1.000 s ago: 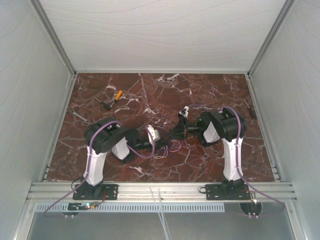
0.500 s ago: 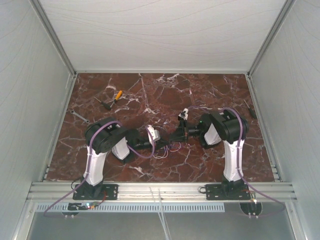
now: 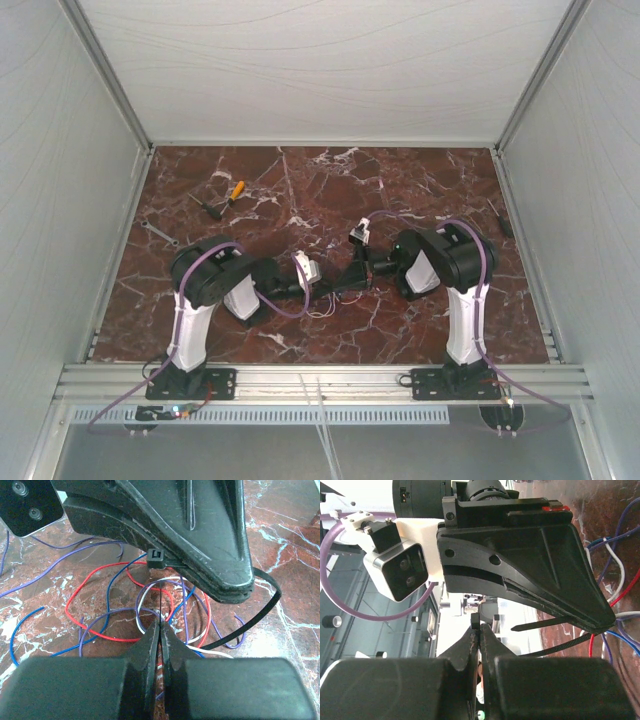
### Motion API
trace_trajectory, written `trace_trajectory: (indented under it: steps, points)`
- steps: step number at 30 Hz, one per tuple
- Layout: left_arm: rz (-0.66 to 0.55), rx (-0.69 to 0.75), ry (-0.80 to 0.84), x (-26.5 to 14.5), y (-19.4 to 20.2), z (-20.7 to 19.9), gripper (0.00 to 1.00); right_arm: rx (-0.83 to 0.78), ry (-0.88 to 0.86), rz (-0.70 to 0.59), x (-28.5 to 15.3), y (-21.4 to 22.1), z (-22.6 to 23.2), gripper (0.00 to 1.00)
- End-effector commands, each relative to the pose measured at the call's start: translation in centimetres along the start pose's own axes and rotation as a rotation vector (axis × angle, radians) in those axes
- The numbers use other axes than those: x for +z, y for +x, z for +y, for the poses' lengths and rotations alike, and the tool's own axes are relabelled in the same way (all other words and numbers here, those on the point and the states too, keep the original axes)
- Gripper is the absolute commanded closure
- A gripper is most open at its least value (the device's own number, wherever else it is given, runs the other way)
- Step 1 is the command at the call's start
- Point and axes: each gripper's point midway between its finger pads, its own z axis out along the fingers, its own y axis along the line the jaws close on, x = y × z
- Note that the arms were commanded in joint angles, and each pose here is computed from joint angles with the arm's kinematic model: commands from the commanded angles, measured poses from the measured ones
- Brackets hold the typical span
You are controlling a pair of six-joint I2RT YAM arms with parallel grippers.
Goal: Zip-tie the wires
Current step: Tie the cable at the center of the board.
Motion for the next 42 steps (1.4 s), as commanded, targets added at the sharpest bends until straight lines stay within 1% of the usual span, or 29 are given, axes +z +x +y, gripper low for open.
trace_trajectory:
  steps: [1, 8, 15, 24, 36, 42]
  points:
    - [-0.217, 0.204, -0.004, 0.4, -6.3, 0.6, 1.0, -0.211, -0.025, 0.02, -0.1, 0.8, 0.2, 1.0]
    - [-0.216, 0.207, 0.002, 0.4, -6.2, 0.4, 1.0, -0.371, 0.001, -0.035, -0.6, 2.3, -0.8, 1.0]
    - [-0.215, 0.209, 0.006, 0.4, -6.2, 0.4, 1.0, -0.463, 0.016, -0.032, -0.6, 1.6, -0.2, 1.0]
    - [-0.214, 0.207, 0.006, 0.4, -6.1, 0.4, 1.0, -0.415, 0.048, -0.008, -0.3, 0.3, -1.1, 1.0]
    - [-0.215, 0.206, 0.004, 0.5, -6.2, 0.4, 1.0, -0.347, 0.025, -0.008, -0.3, 0.5, -2.5, 1.0]
    - [-0.217, 0.208, 0.005, 0.5, -6.2, 0.4, 1.0, -0.356, 0.022, -0.011, -0.3, 0.2, -2.2, 1.0]
